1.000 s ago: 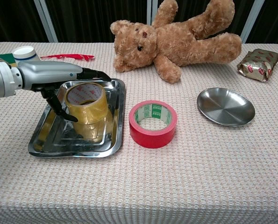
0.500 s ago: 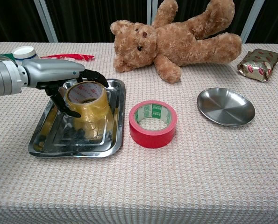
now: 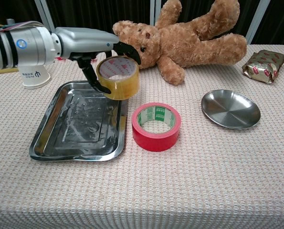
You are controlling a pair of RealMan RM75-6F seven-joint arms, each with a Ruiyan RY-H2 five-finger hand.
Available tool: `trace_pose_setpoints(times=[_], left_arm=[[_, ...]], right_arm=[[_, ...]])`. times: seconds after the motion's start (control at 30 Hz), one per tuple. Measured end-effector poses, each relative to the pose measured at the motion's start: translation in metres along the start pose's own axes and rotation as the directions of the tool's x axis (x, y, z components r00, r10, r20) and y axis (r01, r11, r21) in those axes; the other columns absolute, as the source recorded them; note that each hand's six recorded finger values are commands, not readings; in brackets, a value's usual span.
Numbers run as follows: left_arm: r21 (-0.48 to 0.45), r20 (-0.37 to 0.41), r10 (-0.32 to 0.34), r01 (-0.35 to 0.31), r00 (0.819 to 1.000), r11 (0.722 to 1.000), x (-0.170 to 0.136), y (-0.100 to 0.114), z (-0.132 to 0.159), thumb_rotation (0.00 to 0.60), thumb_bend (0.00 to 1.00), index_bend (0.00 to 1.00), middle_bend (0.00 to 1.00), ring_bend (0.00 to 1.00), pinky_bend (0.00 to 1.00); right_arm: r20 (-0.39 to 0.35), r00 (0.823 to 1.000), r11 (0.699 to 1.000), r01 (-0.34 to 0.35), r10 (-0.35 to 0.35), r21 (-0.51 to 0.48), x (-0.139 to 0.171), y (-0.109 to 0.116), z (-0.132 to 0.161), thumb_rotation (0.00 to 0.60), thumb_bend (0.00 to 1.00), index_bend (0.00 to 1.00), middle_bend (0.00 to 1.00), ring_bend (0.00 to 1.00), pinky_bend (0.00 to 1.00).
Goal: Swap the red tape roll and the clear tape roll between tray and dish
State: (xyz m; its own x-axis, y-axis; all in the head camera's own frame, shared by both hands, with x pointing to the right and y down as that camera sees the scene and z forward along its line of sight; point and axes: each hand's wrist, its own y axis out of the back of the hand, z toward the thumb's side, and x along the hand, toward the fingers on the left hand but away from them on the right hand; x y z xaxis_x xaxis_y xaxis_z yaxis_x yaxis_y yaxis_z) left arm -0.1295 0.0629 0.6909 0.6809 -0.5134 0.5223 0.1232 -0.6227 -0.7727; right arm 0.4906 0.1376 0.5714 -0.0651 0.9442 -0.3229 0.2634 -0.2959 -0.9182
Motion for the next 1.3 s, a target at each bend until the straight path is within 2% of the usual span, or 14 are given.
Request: trace_pose_setpoints(times=[0.4, 0.47, 0.53, 0.63, 0.77, 0.93, 1.03, 1.13, 1.3], left_arm=[[-0.021, 0.044, 0.006, -0.005, 0.999, 1.0, 0.06, -0.01, 0.027, 0.6, 0.25, 0.2, 0.28, 0.22, 0.34], [-0.026, 0.048, 0.005, -0.003, 0.999, 1.0, 0.065, -0.014, 0.029, 0.6, 0.24, 0.16, 0.24, 0.2, 0.33], [-0.032, 0.051, 0.004, -0.002, 0.999, 0.999, 0.069, -0.017, 0.03, 0.6, 0.22, 0.09, 0.14, 0.12, 0.28], [-0.041, 0.059, 0.024, -0.021, 0.998, 0.999, 0.071, -0.017, 0.032, 0.6, 0.18, 0.05, 0.02, 0.04, 0.21], [-0.036, 0.06, 0.069, -0.067, 0.996, 0.997, 0.073, -0.014, 0.028, 0.6, 0.16, 0.04, 0.0, 0.02, 0.18], [-0.035, 0.066, 0.078, -0.076, 0.995, 0.996, 0.065, -0.013, 0.024, 0.6, 0.16, 0.04, 0.0, 0.02, 0.18], [-0.043, 0.079, 0.086, -0.083, 0.993, 0.996, 0.053, -0.012, 0.024, 0.6, 0.16, 0.04, 0.04, 0.02, 0.18], [-0.04, 0.105, 0.092, -0.088, 0.99, 0.995, 0.033, -0.01, 0.027, 0.6, 0.16, 0.05, 0.06, 0.02, 0.18], [-0.024, 0.168, 0.066, -0.063, 0.984, 0.998, -0.008, -0.012, 0.045, 0.6, 0.16, 0.05, 0.06, 0.02, 0.18]], right_arm=[[0.061, 0.998, 0.999, 0.021, -0.019, -0.033, 0.004, 0.005, -0.027, 0.6, 0.0, 0.0, 0.0, 0.0, 0.0], [0.064, 0.998, 0.999, 0.021, -0.019, -0.035, 0.004, 0.005, -0.029, 0.6, 0.0, 0.0, 0.0, 0.0, 0.0], [0.066, 0.998, 0.999, 0.021, -0.019, -0.036, 0.005, 0.005, -0.03, 0.6, 0.0, 0.0, 0.0, 0.0, 0.0], [0.071, 0.997, 0.999, 0.02, -0.018, -0.038, 0.004, 0.005, -0.033, 0.6, 0.0, 0.0, 0.0, 0.0, 0.0], [0.075, 0.997, 0.999, 0.018, -0.015, -0.04, 0.005, 0.004, -0.035, 0.6, 0.0, 0.0, 0.0, 0.0, 0.0], [0.072, 0.997, 0.999, 0.021, -0.018, -0.041, 0.005, 0.005, -0.035, 0.6, 0.0, 0.0, 0.0, 0.0, 0.0], [0.071, 0.997, 0.999, 0.026, -0.023, -0.039, 0.005, 0.006, -0.036, 0.6, 0.0, 0.0, 0.0, 0.0, 0.0], [0.075, 0.997, 0.999, 0.026, -0.023, -0.038, 0.005, 0.007, -0.037, 0.6, 0.0, 0.0, 0.0, 0.0, 0.0], [0.081, 0.996, 0.998, 0.03, -0.026, -0.047, 0.003, 0.01, -0.039, 0.6, 0.0, 0.0, 0.0, 0.0, 0.0]])
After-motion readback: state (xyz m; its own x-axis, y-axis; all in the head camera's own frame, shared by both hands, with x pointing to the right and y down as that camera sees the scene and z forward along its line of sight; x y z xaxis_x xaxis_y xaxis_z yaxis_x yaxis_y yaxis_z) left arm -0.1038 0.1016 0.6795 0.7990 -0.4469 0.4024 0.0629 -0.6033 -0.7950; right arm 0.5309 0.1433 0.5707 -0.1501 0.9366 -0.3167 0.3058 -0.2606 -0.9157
